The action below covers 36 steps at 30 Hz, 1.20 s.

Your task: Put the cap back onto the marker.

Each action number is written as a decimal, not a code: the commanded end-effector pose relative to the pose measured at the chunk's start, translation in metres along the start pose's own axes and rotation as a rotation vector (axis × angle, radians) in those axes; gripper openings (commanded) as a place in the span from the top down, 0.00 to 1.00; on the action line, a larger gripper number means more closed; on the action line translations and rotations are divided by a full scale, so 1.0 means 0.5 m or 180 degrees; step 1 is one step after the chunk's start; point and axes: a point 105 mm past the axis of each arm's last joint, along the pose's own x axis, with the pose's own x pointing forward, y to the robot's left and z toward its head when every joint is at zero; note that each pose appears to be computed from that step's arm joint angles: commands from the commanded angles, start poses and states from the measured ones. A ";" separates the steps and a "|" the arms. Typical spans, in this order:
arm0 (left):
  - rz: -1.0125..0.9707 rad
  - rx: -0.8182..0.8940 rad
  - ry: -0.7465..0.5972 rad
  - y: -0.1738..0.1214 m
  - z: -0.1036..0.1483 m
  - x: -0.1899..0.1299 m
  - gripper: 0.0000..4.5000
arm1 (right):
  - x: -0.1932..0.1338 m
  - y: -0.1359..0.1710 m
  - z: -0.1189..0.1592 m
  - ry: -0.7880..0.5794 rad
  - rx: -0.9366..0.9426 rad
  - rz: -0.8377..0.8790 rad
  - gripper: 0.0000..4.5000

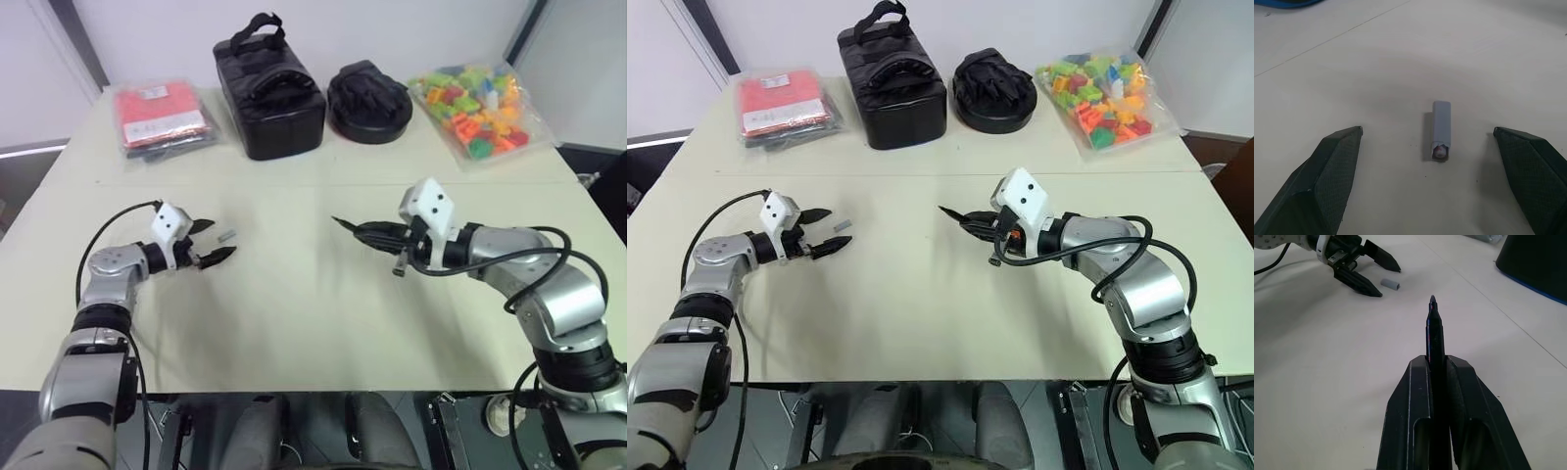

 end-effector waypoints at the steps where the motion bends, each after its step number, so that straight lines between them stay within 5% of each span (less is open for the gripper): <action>1: -0.0038 0.0004 0.0071 -0.012 -0.011 0.017 0.00 | -0.014 -0.004 0.026 -0.0133 -0.0151 -0.0061 0.99; 10: -0.0125 0.0002 0.0054 -0.026 -0.011 0.034 0.97 | -0.014 -0.010 0.024 -0.0146 -0.0140 -0.0108 1.00; 22: -0.0072 -0.0011 -0.0016 -0.014 0.005 0.032 0.99 | -0.021 -0.020 0.016 -0.0118 -0.0133 -0.0178 1.00; 29: -0.0644 0.0473 -0.0387 -0.026 0.144 0.027 0.99 | -0.076 -0.074 -0.008 0.0279 -0.0510 -0.0121 1.00; 36: -0.1525 0.1041 -0.0592 -0.122 0.264 0.038 0.99 | -0.091 -0.083 -0.001 0.0411 -0.0767 0.0315 1.00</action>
